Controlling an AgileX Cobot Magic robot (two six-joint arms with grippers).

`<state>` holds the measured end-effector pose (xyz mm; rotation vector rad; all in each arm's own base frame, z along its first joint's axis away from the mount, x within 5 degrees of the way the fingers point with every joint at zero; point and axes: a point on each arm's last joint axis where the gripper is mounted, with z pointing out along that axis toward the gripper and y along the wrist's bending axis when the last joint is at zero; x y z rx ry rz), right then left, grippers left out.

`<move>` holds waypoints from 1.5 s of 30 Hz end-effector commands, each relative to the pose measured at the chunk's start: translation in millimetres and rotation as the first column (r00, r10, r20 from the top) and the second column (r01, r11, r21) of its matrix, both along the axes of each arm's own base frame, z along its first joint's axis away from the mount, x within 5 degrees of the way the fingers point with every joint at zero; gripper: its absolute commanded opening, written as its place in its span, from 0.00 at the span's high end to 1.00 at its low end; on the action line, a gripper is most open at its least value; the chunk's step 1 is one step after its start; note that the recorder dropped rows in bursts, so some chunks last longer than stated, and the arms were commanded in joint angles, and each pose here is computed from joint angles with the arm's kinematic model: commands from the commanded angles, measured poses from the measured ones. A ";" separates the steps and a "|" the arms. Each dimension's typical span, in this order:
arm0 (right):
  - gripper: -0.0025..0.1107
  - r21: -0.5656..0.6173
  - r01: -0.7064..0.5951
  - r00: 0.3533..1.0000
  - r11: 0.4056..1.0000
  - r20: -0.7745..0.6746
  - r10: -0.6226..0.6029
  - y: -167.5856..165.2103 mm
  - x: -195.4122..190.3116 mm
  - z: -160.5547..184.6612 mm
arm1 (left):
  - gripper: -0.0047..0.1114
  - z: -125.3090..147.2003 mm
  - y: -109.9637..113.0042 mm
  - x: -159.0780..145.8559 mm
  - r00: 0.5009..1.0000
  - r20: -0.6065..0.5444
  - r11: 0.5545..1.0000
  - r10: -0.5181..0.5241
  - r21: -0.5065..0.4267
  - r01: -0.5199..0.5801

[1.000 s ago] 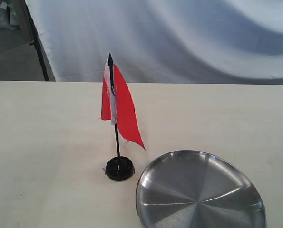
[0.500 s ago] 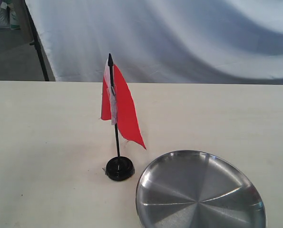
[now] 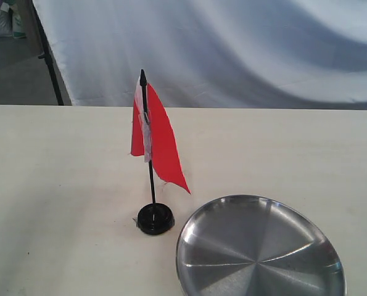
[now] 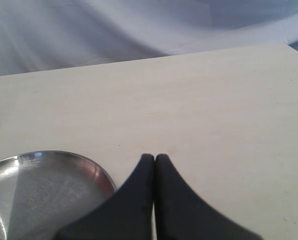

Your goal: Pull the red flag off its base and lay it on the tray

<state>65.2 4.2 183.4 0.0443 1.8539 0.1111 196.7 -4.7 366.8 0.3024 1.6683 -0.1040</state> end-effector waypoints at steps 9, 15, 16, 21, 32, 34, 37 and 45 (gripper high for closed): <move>0.98 -0.004 0.002 1.000 1.000 0.012 -0.002 -0.3 -0.1 1.6 | 0.96 -28.5 12.6 43.0 0.995 -0.081 0.978 0.065 0.203 -0.047; 0.98 -0.004 0.002 1.000 1.000 0.012 -0.002 -0.3 -0.1 1.6 | 0.96 -72.8 -27.4 59.9 0.968 -0.228 0.957 -0.106 0.242 0.162; 0.98 -0.004 0.002 1.000 1.000 0.012 -0.002 -0.3 -0.1 1.6 | 0.96 -80.6 -35.9 61.8 0.958 -0.253 0.946 -0.138 0.252 0.203; 0.98 -0.004 0.002 1.000 1.000 0.012 -0.002 -0.3 -0.1 1.6 | 0.96 -100.9 -74.4 67.1 0.926 -0.311 0.905 -0.214 0.293 0.308; 0.98 -0.004 0.002 1.000 1.000 0.012 -0.002 -0.3 -0.1 1.6 | 0.65 -134.6 -93.3 75.8 0.853 -0.456 0.928 -0.252 0.136 0.347; 0.98 -0.004 0.002 1.000 1.000 0.012 -0.002 -0.3 -0.1 1.6 | 0.52 -140.0 -95.5 76.7 0.837 -0.476 0.922 -0.270 0.122 0.367; 0.98 -0.004 0.002 1.000 1.000 0.012 -0.002 -0.3 -0.1 1.6 | 0.43 -148.7 -101.5 77.8 0.800 -0.510 0.917 -0.318 0.049 0.396; 0.98 -0.004 0.002 1.000 1.000 0.012 -0.002 -0.3 -0.1 1.6 | 0.48 -167.6 -112.0 87.7 0.743 -0.553 0.912 -0.378 -0.082 0.402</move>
